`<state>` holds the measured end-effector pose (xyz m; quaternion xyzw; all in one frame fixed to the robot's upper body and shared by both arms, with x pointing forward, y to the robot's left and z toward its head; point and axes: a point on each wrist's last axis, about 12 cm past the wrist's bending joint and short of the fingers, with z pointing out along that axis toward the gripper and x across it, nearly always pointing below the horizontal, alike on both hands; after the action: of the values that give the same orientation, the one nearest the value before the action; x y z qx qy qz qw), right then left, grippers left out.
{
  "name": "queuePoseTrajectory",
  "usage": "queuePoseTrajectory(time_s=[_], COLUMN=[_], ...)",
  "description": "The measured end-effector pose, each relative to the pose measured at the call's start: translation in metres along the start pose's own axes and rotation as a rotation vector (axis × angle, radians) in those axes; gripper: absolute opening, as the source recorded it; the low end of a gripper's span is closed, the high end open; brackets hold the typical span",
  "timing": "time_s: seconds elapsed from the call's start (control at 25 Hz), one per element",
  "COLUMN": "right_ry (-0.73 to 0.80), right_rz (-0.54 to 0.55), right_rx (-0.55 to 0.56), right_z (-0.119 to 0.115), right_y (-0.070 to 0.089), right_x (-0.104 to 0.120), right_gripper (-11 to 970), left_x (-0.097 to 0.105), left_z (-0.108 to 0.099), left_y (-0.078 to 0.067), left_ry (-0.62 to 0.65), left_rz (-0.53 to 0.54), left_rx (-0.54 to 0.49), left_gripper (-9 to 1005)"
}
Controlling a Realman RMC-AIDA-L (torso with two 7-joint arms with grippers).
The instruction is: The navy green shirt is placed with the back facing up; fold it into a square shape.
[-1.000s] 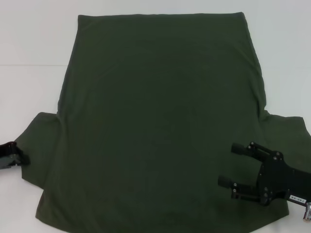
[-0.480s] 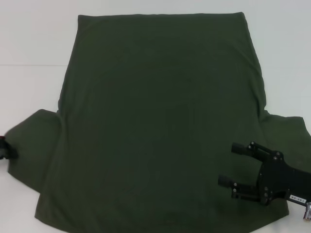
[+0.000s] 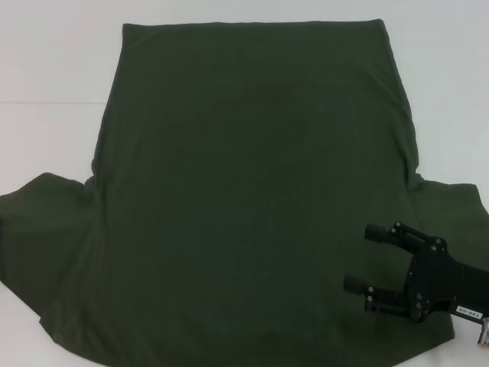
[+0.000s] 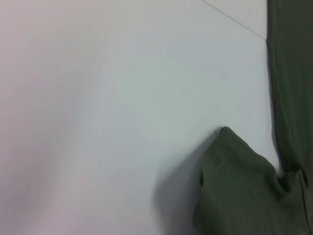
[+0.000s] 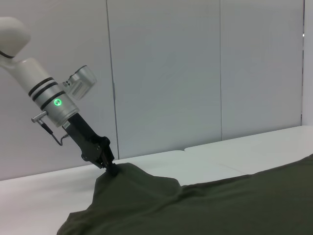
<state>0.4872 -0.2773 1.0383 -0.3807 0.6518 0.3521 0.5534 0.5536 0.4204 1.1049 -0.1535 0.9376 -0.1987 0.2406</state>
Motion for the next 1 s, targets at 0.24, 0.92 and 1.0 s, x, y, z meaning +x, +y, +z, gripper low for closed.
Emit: queuePoseTrajectory(time_s=[0.24,0.92,1.0], right_ry=[-0.001,0.001,0.001], right_rz=[0.002,0.003,0.003], right_rx=[-0.002,-0.009,-0.009], right_z=[0.0,0.002,0.002], right_y=[0.0,0.001,0.002], right_x=[0.0,0.0,0.001], right_gripper=[911,911,911], left_x=[-0.001,-0.012,-0.011], left_z=[-0.001,0.004,0.007], left_y=[-0.002,-0.056,-0.066], left_ry=[0.008,0.037,0.056], left_rz=[0.001,0.006,0.018], left_rx=[0.01,0.255,0.281], left_gripper=[20,26,27])
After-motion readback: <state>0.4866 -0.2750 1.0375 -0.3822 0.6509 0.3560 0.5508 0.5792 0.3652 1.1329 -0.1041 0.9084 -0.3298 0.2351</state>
